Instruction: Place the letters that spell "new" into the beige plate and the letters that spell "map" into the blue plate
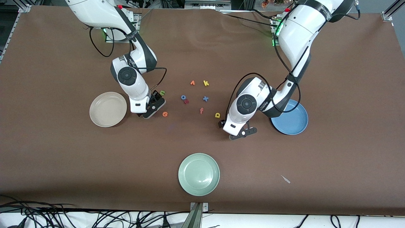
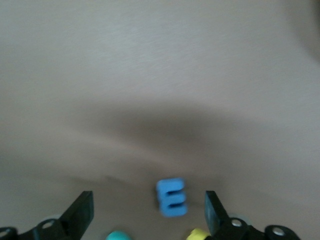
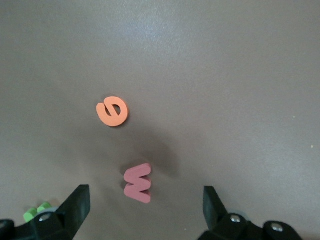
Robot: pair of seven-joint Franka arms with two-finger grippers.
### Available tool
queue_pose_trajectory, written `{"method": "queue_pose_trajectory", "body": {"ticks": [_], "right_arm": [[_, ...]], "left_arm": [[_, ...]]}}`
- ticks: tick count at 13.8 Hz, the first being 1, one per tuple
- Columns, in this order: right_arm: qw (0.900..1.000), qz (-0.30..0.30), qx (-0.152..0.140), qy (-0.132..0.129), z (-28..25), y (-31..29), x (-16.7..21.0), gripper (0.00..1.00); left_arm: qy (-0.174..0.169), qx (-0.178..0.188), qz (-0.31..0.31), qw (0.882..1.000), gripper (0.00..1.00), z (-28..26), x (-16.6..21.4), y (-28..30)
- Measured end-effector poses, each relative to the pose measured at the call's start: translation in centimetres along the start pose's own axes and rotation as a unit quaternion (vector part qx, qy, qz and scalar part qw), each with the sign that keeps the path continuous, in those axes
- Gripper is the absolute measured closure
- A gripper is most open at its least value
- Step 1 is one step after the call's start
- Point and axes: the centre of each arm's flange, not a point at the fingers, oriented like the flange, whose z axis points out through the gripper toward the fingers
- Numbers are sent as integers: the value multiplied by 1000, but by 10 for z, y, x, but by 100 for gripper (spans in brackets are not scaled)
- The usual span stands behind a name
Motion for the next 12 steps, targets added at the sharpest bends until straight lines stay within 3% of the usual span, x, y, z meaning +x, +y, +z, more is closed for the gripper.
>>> {"method": "queue_pose_trajectory", "body": {"ticks": [1, 3, 4, 5, 9, 11, 12], "right_arm": [[1000, -5, -2, -3, 2, 0, 0, 0], [1000, -10, -3, -6, 6, -1, -1, 0], [1000, -11, -3, -8, 8, -1, -2, 0], [1000, -13, -2, -10, 10, -2, -2, 1], [1000, -23, 0, -15, 18, -10, -1, 6], [1000, -25, 0, -15, 21, -12, -1, 11], [1000, -26, 1, -14, 23, -13, -1, 18]], "left_arm": [[3, -7, 1, 1000, 5, 8, -1, 3], [1, -8, 4, 1000, 22, 19, -5, 5], [-1, -7, 6, 1000, 22, 22, -7, 6], [-2, -6, 7, 1000, 31, 24, -9, 7], [-7, -3, 10, 1000, 38, 27, -13, 8], [-9, 2, 11, 1000, 62, 28, -14, 7], [-10, 4, 10, 1000, 72, 26, -13, 6]]}}
